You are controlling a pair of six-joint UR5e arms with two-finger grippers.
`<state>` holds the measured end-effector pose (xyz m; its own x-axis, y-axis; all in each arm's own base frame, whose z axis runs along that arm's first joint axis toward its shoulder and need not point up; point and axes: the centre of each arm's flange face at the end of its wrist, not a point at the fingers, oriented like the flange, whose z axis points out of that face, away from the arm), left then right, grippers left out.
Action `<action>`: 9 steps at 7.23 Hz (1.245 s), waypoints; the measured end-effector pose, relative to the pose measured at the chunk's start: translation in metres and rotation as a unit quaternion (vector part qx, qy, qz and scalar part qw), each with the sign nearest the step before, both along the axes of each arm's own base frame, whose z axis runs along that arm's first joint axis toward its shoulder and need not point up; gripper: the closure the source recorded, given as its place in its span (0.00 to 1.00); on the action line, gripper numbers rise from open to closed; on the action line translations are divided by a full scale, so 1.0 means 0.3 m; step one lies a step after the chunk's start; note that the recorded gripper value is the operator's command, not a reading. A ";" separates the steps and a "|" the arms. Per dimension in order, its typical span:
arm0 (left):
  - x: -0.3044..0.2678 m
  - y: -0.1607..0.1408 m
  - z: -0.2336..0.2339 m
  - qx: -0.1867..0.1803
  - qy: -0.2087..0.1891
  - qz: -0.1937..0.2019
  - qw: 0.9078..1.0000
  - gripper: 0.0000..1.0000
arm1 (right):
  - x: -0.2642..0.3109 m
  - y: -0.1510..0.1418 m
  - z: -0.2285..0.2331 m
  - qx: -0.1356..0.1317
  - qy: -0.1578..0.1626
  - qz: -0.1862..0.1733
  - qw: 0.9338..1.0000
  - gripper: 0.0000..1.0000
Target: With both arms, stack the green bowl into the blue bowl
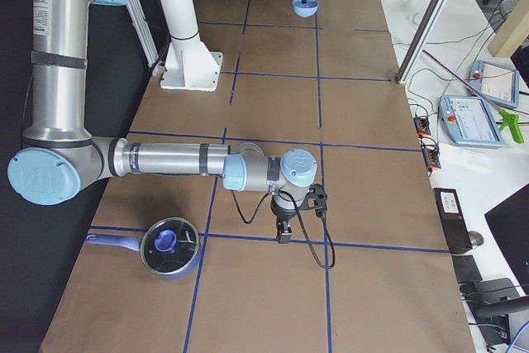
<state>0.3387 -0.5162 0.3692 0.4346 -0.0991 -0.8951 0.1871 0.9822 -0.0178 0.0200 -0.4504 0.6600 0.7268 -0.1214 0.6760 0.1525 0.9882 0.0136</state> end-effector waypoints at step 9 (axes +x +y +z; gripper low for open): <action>0.807 0.380 -0.467 0.005 -0.071 -0.002 0.997 0.00 | -0.001 0.000 0.003 -0.001 0.001 0.000 1.000 0.00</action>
<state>0.5807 -0.4023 0.2292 0.5569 -0.0920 -0.8255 0.1909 0.9814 0.0194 0.0198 -0.4503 0.6608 0.7277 -0.1207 0.6752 0.1527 0.9882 0.0120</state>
